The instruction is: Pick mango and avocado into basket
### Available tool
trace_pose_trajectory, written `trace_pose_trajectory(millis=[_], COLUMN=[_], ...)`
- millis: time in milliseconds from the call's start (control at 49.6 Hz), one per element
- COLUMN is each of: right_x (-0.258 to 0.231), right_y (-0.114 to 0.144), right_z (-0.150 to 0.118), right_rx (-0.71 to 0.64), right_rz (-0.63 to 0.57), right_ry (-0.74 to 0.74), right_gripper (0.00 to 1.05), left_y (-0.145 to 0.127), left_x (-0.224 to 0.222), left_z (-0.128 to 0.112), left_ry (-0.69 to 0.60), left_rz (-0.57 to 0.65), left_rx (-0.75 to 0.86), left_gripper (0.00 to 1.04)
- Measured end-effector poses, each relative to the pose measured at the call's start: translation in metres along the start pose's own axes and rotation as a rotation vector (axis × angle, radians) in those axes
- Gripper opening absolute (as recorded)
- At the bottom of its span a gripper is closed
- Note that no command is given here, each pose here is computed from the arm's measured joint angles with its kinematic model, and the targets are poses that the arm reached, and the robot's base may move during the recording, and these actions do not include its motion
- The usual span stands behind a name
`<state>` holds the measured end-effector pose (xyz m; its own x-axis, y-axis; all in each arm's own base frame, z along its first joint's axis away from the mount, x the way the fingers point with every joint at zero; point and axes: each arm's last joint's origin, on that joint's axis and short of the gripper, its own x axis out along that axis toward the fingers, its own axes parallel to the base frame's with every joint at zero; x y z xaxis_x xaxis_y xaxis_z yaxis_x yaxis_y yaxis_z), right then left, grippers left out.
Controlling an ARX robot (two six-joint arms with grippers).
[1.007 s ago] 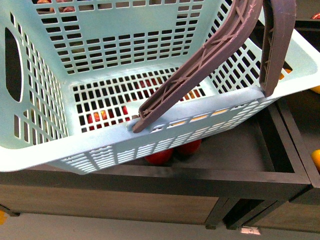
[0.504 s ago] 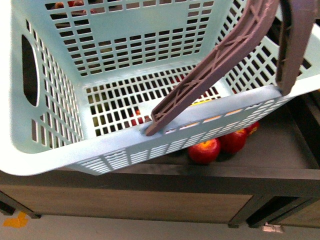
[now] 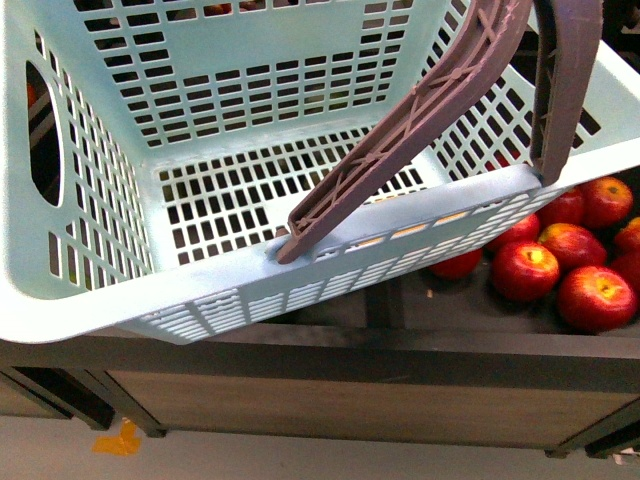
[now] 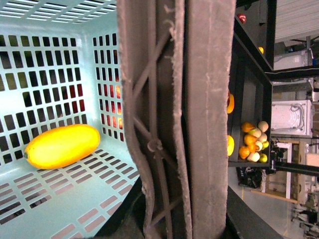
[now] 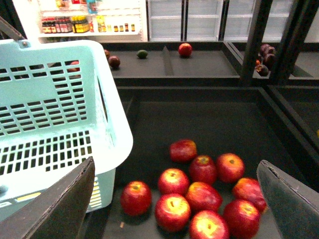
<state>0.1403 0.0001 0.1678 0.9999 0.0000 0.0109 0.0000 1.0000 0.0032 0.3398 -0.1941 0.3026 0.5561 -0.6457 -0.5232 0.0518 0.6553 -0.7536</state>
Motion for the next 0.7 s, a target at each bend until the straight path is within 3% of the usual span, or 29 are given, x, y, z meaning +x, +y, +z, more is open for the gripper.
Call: trace_pose_trajectory(millis=[705], right_x=[0.0], right_y=[0.0], right_z=[-0.0002], right_rx=[0.0], right_rz=[0.0], right_ry=[0.001], right_gripper=[0.96], left_y=[0.0009], left_x=[0.0], left_z=[0.0004], left_ry=[-0.003], left_rz=[0.004], left_rx=[-0.001], left_gripper=[0.18])
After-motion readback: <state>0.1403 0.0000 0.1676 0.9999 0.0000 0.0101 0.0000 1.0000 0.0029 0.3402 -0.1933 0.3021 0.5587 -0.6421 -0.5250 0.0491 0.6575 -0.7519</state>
